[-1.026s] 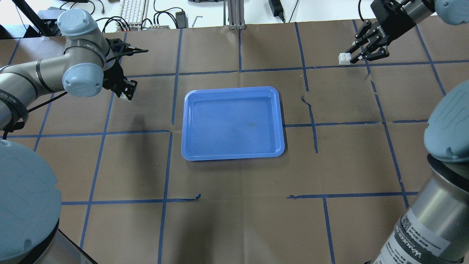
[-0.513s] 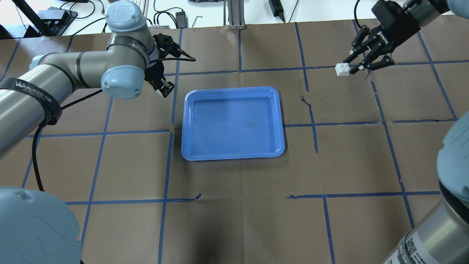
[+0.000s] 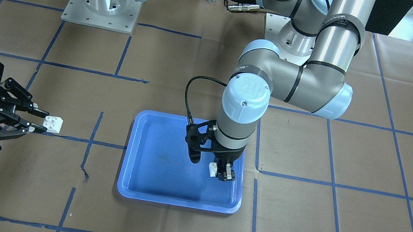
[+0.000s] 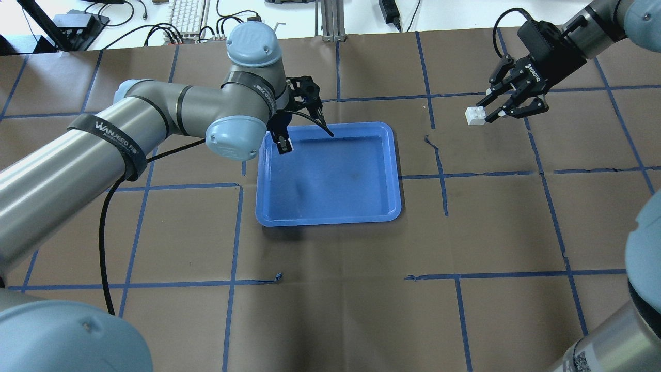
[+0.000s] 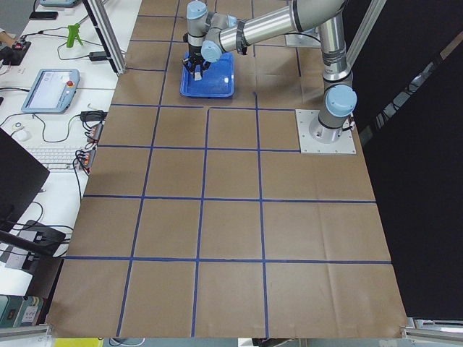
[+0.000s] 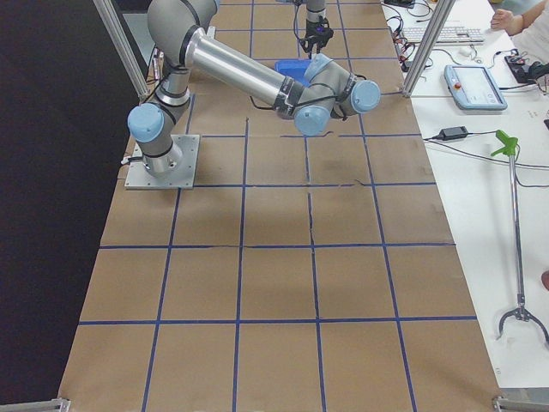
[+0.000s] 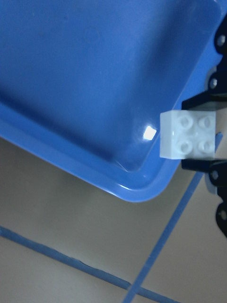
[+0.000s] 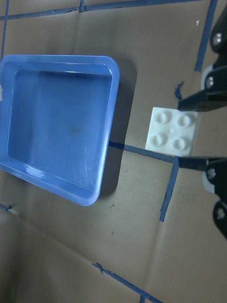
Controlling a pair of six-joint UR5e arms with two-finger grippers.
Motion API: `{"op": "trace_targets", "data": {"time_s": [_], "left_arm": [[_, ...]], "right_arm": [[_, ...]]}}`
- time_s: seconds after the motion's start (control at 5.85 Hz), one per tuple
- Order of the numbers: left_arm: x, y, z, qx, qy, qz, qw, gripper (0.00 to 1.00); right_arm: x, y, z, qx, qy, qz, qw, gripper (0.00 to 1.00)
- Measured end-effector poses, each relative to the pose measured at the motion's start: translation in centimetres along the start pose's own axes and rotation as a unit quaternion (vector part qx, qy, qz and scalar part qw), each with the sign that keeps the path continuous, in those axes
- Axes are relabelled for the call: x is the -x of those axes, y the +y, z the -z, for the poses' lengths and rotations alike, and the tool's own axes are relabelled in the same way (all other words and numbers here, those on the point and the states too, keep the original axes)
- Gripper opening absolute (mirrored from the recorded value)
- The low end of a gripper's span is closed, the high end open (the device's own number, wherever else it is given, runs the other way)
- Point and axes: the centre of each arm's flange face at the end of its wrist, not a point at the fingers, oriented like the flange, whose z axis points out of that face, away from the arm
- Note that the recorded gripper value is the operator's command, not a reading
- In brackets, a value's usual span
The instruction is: Assemble white blocks and place on blue tray
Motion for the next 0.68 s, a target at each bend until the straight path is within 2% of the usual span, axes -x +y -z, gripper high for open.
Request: {"op": "trace_targets", "data": {"time_s": [0.17,0.34,0.68], "left_arm": [[-1.3,-2.1,-1.5,-0.011,0.012,-0.055,0.9983,0.02],[-2.1,-3.7,-3.6,-0.014,0.020,-0.084,0.9962,0.06],[-3.5,-4.8,-6.7,-0.011,0.029,-0.101,0.9944,0.14]], "right_arm": [[0.0,0.0,-0.1,-0.001,0.000,-0.001,1.0000,0.24],[0.0,0.1,-0.1,-0.001,0.000,-0.001,1.0000,0.24],[0.1,0.1,-0.2,-0.001,-0.001,-0.001,1.0000,0.24]]}}
